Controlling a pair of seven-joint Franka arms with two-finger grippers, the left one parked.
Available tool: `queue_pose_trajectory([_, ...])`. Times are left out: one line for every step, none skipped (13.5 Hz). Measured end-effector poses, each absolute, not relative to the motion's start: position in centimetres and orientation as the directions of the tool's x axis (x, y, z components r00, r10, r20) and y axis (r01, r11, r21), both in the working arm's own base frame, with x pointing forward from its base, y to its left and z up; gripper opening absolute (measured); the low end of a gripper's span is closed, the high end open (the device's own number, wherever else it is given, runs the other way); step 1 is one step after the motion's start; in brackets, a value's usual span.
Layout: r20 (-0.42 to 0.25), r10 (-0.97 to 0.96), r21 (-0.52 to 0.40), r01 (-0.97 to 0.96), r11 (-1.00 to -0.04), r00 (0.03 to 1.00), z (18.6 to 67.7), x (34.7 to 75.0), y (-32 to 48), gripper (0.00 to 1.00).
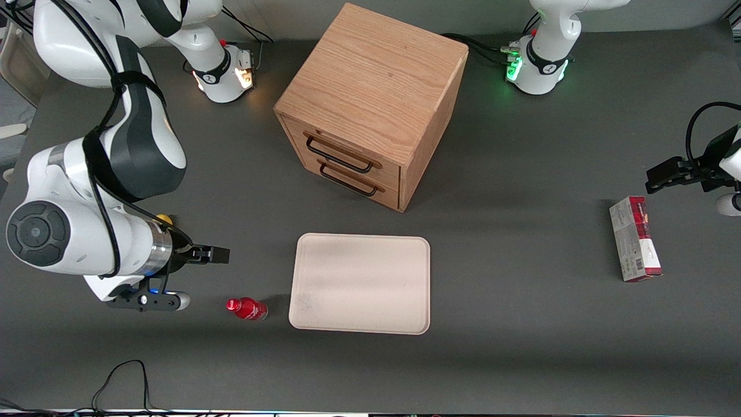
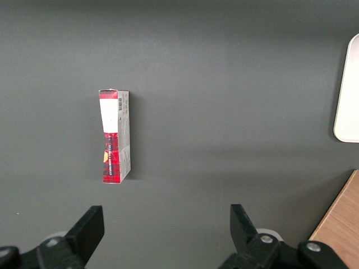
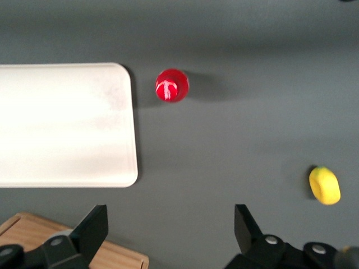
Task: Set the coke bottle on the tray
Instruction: 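Lower the open right gripper over the bottle cap and close it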
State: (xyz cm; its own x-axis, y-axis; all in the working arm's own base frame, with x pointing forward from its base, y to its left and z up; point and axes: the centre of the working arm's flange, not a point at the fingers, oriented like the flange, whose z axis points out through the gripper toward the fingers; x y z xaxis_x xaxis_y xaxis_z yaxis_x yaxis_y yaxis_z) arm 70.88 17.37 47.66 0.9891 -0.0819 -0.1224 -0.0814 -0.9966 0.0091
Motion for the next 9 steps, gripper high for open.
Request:
queue_pose_trajectory([-0.107, -0.08, 0.013, -0.079, -0.997, 0.991, 46.7, 71.4, 17.6, 1.0])
queue_pose_trajectory([-0.09, -0.076, 0.015, -0.075, -0.997, 0.993, 45.4, 72.0, 18.0, 1.0])
queue_pose_trajectory([-0.076, -0.079, 0.014, -0.078, -0.997, 0.994, 43.9, 72.7, 18.4, 1.0])
queue_pose_trajectory([-0.062, -0.091, 0.011, -0.09, -0.996, 0.994, 42.2, 73.3, 18.7, 1.0])
queue_pose_trajectory([-0.05, -0.1, 0.012, -0.1, -0.995, 0.994, 40.5, 73.9, 18.9, 1.0])
queue_pose_trajectory([-0.041, -0.102, 0.021, -0.101, -0.995, 0.994, 38.8, 74.4, 19.2, 1.0])
queue_pose_trajectory([-0.038, -0.1, 0.033, -0.099, -0.995, 0.994, 37.3, 74.7, 19.4, 1.0])
queue_pose_trajectory([-0.039, -0.098, 0.042, -0.096, -0.994, 0.994, 35.9, 74.9, 19.5, 1.0])
queue_pose_trajectory([-0.04, -0.096, 0.045, -0.094, -0.995, 0.995, 34.9, 75.0, 19.6, 1.0])
